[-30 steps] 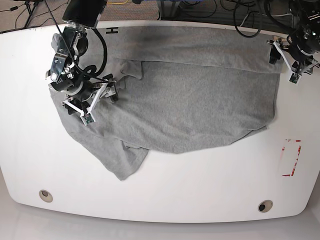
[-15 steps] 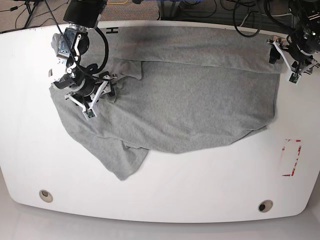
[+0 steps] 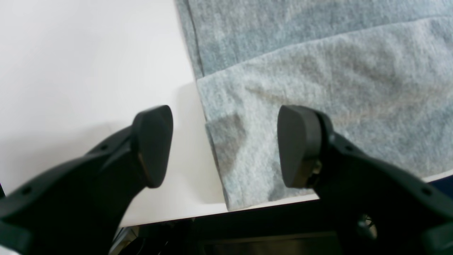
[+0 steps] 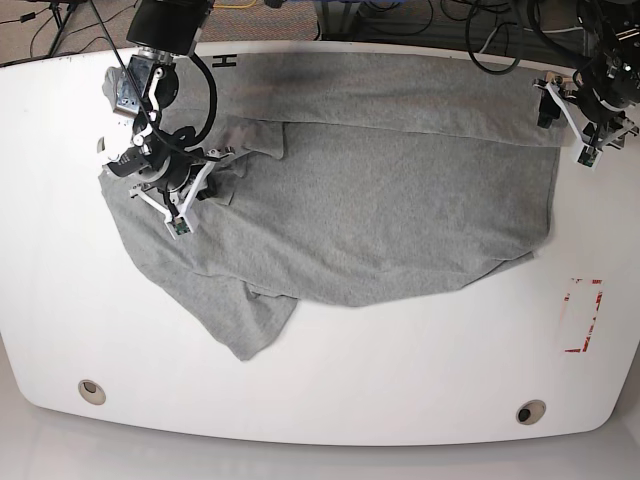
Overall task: Layout the t-shirt on the table in an organized manner, then fold the t-shirt properly
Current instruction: 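Release with the right gripper and move it onto the shirt body, then pinch the shirt fabric with the right gripper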
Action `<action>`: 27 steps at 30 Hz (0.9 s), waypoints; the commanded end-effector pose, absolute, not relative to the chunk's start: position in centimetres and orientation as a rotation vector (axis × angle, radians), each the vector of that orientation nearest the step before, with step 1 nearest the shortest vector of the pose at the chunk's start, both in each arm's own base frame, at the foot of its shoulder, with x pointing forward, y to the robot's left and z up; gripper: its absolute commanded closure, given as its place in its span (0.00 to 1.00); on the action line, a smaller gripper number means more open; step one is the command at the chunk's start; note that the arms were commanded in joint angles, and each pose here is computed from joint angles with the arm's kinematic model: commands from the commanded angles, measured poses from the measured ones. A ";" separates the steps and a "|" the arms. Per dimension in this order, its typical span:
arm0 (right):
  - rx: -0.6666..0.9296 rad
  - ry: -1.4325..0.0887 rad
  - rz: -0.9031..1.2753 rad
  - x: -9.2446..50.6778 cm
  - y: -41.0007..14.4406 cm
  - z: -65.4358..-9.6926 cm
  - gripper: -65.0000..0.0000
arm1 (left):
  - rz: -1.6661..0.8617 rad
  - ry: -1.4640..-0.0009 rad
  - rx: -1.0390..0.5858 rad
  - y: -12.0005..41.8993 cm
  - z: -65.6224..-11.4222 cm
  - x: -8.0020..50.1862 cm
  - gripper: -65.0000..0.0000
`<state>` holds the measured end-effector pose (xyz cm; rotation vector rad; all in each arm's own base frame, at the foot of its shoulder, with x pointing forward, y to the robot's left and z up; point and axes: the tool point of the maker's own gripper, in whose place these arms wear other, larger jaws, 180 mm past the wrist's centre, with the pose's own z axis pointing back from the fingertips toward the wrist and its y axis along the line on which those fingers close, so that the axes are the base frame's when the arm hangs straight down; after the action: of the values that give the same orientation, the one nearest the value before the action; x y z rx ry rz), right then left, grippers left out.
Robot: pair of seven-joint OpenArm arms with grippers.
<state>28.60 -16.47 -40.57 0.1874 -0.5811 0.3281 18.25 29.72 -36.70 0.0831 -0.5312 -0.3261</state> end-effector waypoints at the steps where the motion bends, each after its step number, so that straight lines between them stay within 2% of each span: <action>1: 0.178 -0.662 0.338 30.0 -16.5 -38.4 0.96 | -0.338 -0.570 0.097 29.9 -35.7 19.2 0.32; 10: 0.161 -0.744 0.353 30.7 -15.6 -35.9 0.96 | -0.352 -0.565 0.086 29.4 -36.0 19.2 0.32; 19: 0.163 -0.757 0.353 31.3 -15.5 -35.5 0.94 | -0.361 -0.563 0.078 29.0 -36.1 19.3 0.32; 20: 0.166 -0.752 0.351 31.2 -15.5 -35.7 0.92 | -0.361 -0.563 0.078 29.0 -36.1 19.3 0.32; 23: 0.170 -0.752 0.346 31.6 -15.6 -35.7 0.77 | -0.361 -0.563 0.078 29.0 -36.1 19.3 0.32; 27: 0.161 -0.756 0.344 31.6 -15.8 -35.5 0.49 | -0.361 -0.563 0.078 29.0 -36.1 19.3 0.32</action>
<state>30.50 -15.64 -37.14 0.1681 -0.6951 0.3400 18.71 28.78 -36.96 0.0652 -0.5337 -0.3507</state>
